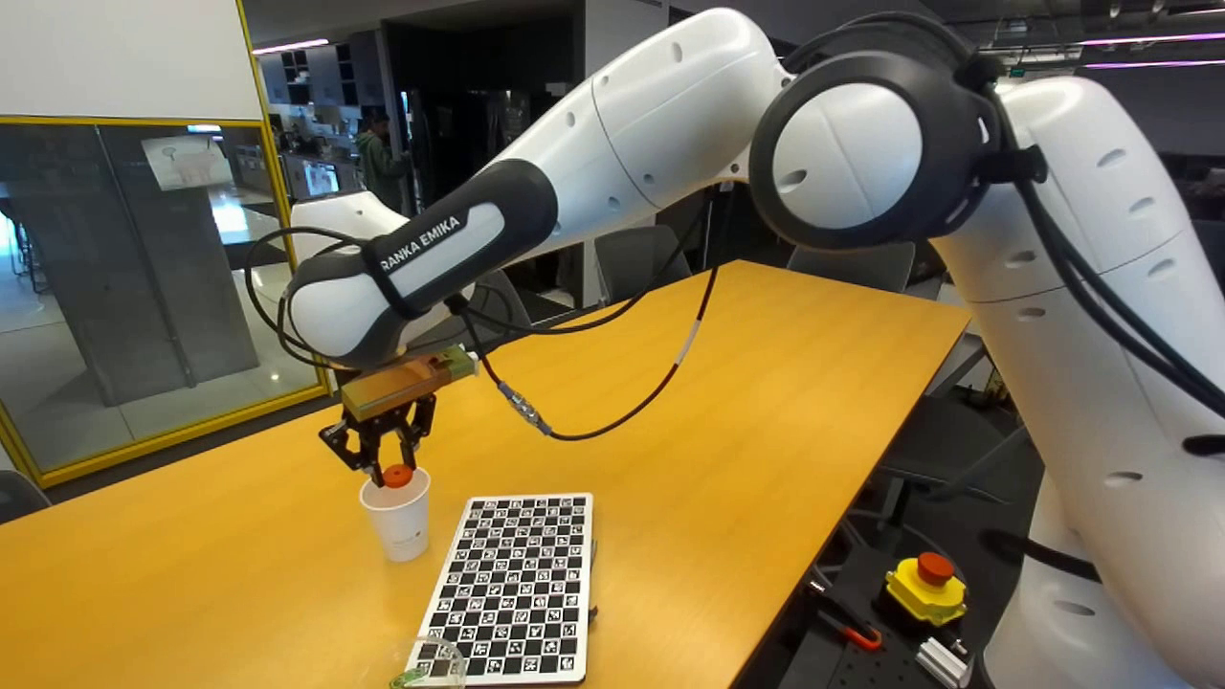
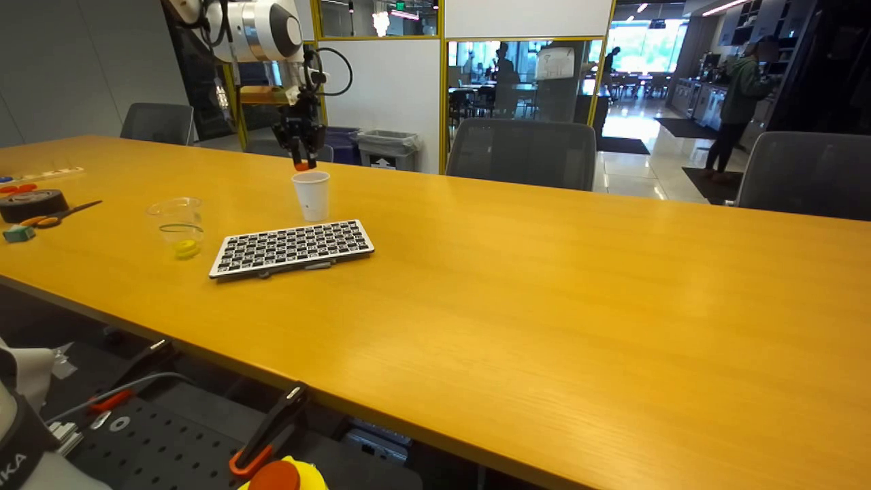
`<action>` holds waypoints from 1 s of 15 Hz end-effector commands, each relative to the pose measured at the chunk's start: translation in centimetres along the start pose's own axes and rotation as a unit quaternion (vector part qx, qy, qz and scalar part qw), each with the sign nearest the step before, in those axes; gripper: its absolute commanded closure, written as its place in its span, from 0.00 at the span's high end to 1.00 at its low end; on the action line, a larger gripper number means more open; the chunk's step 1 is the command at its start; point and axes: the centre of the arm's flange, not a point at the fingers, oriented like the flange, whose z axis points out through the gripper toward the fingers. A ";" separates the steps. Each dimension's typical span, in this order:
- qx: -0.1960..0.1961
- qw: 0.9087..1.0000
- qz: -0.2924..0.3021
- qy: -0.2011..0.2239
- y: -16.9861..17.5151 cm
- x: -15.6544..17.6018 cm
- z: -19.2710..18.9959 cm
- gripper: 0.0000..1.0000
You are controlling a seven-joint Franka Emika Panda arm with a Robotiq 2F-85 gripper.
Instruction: Put the yellow rings in the clear cup and the orange rings in the white cups
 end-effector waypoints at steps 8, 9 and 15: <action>0.014 0.999 0.006 -0.032 -0.3 4.3 -0.3 0.81; 0.013 0.999 0.007 -0.035 -0.1 4.2 -0.5 0.90; -0.016 0.999 0.013 -0.027 4.0 -1.7 -5.2 1.00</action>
